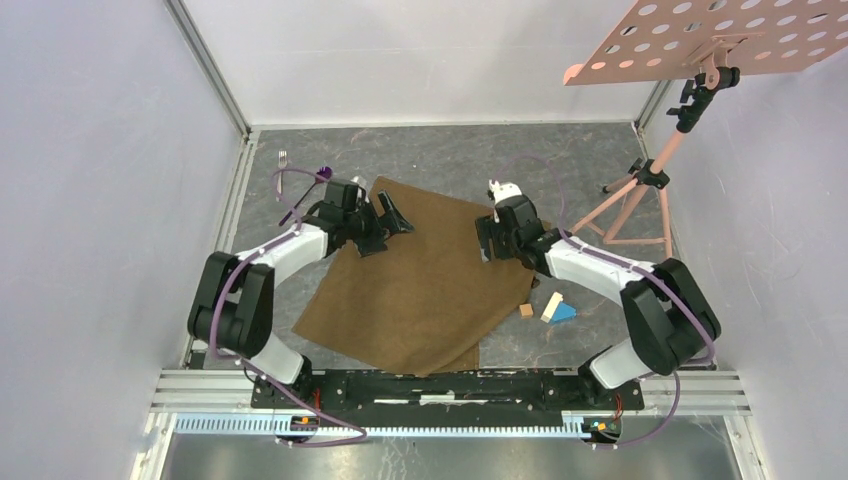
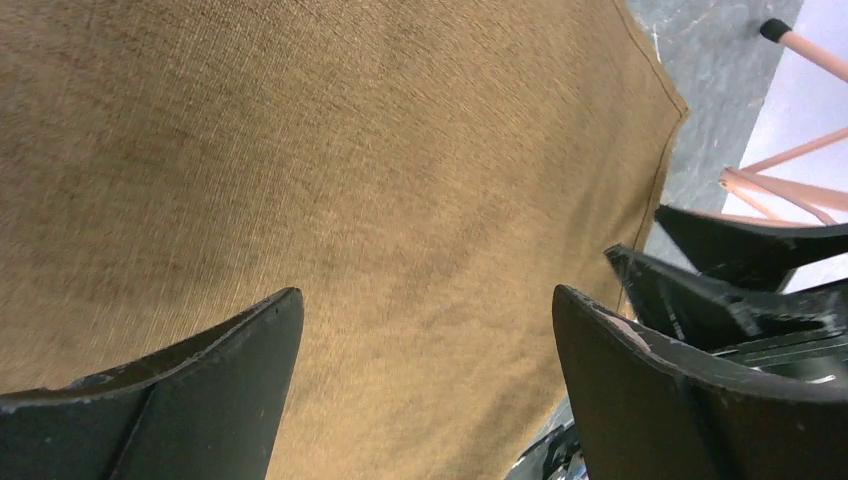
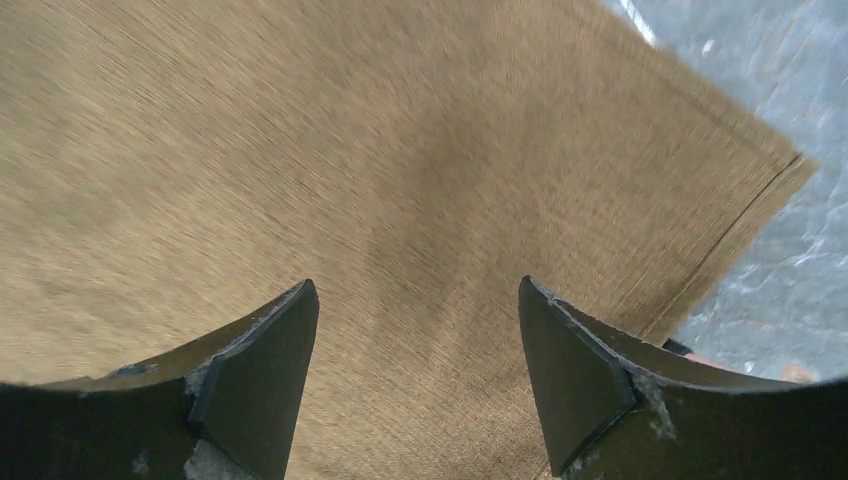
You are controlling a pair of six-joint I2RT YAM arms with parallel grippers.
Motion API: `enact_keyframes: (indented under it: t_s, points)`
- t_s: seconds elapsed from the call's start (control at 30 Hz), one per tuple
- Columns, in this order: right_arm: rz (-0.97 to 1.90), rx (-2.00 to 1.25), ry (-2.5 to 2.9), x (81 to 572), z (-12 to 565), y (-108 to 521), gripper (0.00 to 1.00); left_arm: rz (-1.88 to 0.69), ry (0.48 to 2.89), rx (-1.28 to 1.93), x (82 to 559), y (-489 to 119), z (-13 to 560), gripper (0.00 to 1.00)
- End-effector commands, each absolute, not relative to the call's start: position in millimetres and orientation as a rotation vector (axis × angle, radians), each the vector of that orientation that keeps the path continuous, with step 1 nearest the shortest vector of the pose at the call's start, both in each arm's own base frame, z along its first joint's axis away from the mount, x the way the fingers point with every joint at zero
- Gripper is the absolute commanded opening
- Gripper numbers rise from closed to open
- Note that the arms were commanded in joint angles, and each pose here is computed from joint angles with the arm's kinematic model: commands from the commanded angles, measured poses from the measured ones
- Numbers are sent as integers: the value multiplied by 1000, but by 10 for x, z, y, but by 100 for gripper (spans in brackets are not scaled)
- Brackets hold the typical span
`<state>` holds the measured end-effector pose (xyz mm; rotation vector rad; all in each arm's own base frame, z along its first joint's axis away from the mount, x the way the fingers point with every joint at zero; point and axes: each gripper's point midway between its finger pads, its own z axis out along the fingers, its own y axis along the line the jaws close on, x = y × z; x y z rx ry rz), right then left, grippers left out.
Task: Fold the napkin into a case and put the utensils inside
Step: Flatten out the crumpled napkin at the center of the board.
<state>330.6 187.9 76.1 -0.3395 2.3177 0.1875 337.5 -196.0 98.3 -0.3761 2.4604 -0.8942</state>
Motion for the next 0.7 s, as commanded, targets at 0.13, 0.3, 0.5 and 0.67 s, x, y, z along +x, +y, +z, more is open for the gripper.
enact_keyframes:
  t_s: [0.13, 0.3, 0.5, 0.67]
  points:
    - [148, -314, 2320, 3389, 351, 1823, 79, -855, 2333, -544, 3885, -1971, 766, 100]
    - [113, -246, 2306, 3638, 252, 1793, 79, -767, 2357, -690, 3997, -1775, 511, 100]
    - [60, -325, 2270, 4232, 216, 1923, 79, -673, 2406, -784, 4380, -1566, 259, 100]
    - [75, -416, 2309, 4368, 789, 2120, 80, -711, 2369, -637, 4527, -1682, 831, 100]
